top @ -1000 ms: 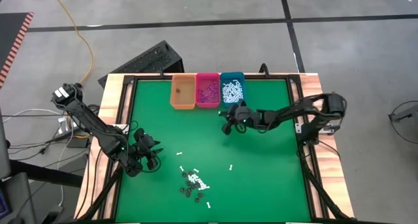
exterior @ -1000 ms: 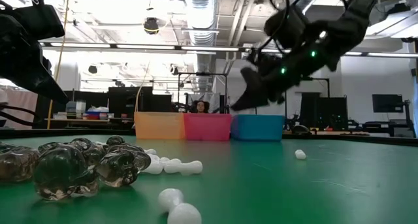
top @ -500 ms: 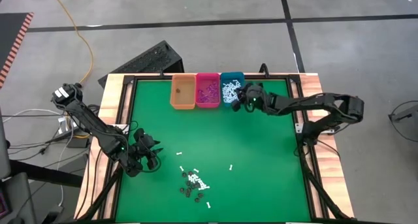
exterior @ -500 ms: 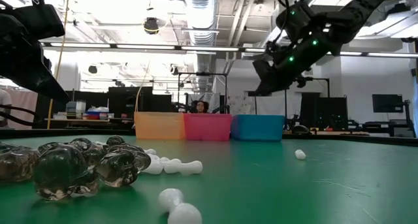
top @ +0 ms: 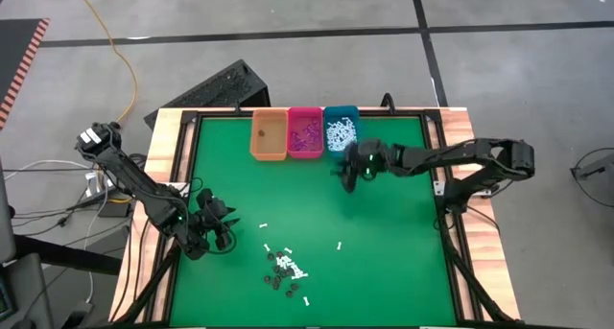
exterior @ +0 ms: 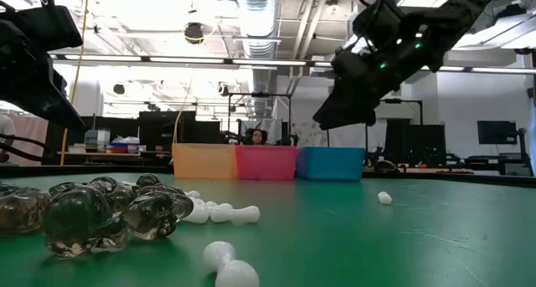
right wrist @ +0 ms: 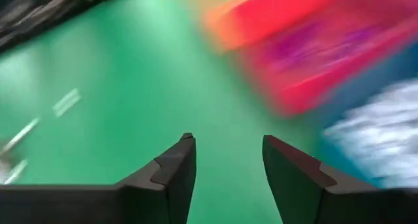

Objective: Sort Halloween decoration
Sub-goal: Put the white bone toy into the blue bin

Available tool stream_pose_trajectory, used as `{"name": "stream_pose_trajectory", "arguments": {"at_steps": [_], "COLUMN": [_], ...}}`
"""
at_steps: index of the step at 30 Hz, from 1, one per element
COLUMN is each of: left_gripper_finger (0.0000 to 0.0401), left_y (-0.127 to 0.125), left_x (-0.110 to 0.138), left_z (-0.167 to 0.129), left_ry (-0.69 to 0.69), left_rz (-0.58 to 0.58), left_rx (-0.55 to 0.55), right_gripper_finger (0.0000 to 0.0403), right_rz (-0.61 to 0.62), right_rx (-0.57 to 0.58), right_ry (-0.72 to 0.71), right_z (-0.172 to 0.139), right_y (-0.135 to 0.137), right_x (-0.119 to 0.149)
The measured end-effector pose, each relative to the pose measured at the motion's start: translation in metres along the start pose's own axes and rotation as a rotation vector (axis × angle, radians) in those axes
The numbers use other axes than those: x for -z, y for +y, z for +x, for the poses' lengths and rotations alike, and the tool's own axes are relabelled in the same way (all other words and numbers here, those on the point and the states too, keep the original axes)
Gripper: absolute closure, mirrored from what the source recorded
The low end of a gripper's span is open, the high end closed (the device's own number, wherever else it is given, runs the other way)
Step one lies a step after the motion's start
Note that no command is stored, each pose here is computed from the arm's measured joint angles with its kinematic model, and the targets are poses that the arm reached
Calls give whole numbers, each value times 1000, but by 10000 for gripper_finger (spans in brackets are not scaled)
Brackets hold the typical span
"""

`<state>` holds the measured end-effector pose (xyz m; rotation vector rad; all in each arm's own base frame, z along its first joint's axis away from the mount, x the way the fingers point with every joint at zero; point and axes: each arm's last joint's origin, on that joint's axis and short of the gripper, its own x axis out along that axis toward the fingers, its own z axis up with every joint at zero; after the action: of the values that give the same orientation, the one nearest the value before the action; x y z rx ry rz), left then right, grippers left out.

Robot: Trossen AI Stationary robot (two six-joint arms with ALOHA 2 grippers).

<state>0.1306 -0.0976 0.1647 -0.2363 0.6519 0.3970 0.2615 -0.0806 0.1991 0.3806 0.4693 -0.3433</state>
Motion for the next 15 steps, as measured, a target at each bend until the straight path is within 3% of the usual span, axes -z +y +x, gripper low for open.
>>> {"name": "stream_pose_trajectory", "arguments": {"at_steps": [6, 10, 15], "left_gripper_finger": [253, 253, 253], "left_y": [0, 0, 0], "left_x": [0, 0, 0], "left_z": [0, 0, 0], "left_ry": [-5, -12, -12], "left_rz": [4, 4, 1], "left_rx": [-3, -7, -7], "right_gripper_finger": [222, 232, 236], "right_rz": [-112, -208, -403], "right_rx": [-251, -282, -297], "right_ry": [172, 173, 137], "right_z": [-9, -24, -43], "right_y": [73, 114, 144], "right_x": [37, 60, 82]}}
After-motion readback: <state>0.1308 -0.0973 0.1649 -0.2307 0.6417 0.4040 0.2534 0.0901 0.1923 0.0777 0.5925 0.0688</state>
